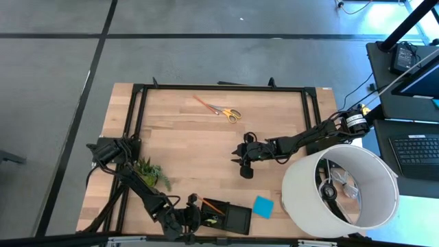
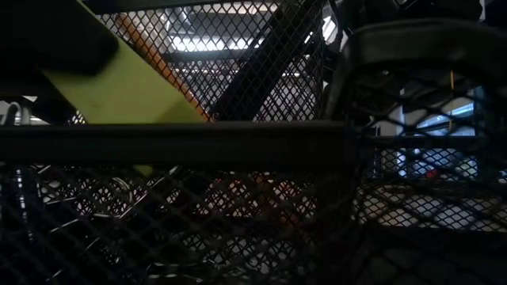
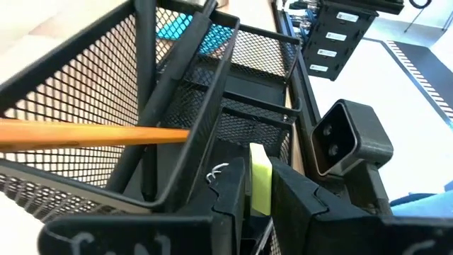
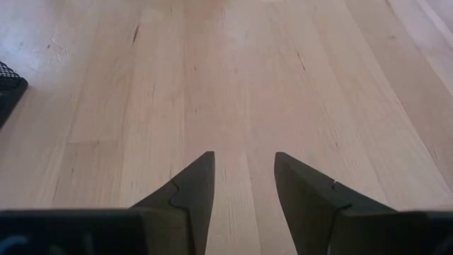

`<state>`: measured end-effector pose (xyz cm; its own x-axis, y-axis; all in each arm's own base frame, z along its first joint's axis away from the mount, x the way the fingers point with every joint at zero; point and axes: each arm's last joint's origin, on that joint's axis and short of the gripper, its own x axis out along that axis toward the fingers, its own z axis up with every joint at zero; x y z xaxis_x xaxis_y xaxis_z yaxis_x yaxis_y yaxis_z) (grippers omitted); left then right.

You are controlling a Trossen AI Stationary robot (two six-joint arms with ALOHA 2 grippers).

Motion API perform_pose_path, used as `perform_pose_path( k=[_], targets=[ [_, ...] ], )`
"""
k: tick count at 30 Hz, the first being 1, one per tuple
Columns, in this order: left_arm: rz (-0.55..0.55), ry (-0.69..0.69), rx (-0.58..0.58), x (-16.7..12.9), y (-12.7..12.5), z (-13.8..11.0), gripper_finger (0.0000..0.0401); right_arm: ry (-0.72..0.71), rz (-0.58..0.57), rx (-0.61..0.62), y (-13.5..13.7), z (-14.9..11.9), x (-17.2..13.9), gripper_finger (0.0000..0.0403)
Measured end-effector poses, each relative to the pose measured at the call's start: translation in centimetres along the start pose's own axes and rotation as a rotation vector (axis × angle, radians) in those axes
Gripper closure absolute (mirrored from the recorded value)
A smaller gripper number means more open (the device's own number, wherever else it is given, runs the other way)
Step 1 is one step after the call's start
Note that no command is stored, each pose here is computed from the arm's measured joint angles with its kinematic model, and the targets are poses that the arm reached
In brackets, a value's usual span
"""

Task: Pick and place office supplies into organizer
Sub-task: Put the green eraser into the black desk organizer

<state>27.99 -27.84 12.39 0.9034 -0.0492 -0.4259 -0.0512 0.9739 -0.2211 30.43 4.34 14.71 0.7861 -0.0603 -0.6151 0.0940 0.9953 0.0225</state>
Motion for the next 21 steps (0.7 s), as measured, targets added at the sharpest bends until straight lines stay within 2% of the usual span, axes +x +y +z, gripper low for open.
perform_pose_path(
  k=[10,21],
  targets=[
    [0.003,-0.002,0.014,0.00,0.01,0.01,0.0327,0.000,0.000,0.000,0.00,0.00,0.00,0.0254],
    [0.014,-0.010,0.019,0.00,0.04,0.03,0.0258,0.000,0.000,0.000,0.00,0.00,0.00,0.0254]
  ],
)
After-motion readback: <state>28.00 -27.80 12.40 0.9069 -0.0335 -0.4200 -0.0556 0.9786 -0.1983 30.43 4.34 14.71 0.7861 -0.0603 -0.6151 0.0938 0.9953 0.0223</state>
